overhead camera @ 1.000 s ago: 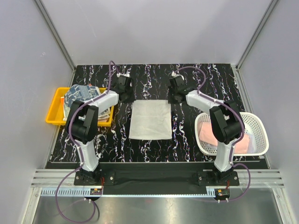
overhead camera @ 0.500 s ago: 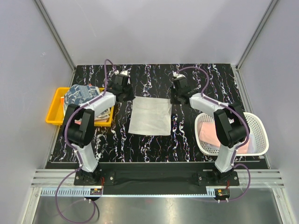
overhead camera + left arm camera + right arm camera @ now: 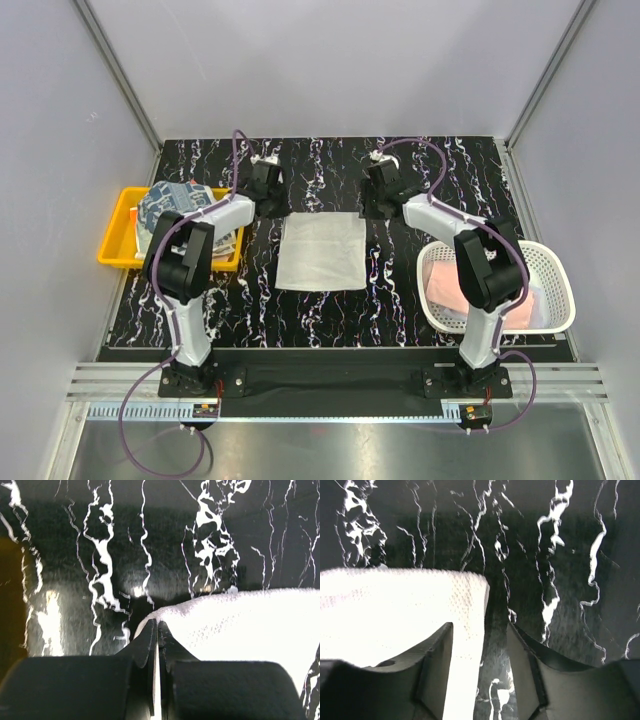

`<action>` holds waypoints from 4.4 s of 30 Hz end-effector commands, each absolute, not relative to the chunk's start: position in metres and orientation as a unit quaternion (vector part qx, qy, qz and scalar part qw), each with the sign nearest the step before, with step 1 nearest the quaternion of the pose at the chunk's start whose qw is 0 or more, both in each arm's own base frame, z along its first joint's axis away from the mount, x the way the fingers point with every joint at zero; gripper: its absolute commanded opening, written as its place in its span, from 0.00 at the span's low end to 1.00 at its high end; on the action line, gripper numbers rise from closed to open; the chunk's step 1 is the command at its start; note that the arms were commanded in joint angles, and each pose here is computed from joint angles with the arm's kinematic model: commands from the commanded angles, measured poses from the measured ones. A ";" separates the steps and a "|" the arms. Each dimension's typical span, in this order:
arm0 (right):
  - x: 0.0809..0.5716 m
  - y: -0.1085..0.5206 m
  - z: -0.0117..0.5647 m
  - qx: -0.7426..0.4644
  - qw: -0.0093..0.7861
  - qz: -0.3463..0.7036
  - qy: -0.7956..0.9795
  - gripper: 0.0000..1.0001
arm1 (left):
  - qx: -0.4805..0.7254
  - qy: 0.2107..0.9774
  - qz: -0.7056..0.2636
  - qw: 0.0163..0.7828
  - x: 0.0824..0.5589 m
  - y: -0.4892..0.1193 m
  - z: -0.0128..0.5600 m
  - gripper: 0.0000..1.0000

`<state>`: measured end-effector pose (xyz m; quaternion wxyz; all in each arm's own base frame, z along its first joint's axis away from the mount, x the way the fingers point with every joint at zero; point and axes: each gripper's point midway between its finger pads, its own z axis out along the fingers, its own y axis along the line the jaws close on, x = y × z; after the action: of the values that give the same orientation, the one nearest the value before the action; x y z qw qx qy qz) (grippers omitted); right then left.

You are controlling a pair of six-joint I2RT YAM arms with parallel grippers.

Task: Fold and stack the towels
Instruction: Fold the towel

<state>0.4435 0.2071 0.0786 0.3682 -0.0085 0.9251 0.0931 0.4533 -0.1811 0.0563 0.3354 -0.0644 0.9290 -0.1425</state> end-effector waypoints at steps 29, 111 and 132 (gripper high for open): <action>0.385 0.224 0.006 0.041 0.228 0.147 0.962 0.15 | -0.097 0.936 -0.127 0.313 0.483 -0.165 0.046 0.00; 0.515 0.217 0.031 0.018 0.303 0.142 0.942 0.09 | -0.090 0.946 -0.112 0.291 0.503 -0.158 0.033 0.23; 0.524 0.219 0.060 0.005 0.348 0.162 0.923 0.01 | -0.069 0.919 -0.178 0.345 0.521 -0.174 0.060 0.00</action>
<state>0.5057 0.2177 0.0209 0.2914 0.0148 0.9459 0.1422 0.5043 -0.1708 0.0254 0.2901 -0.0805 0.9418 -0.1495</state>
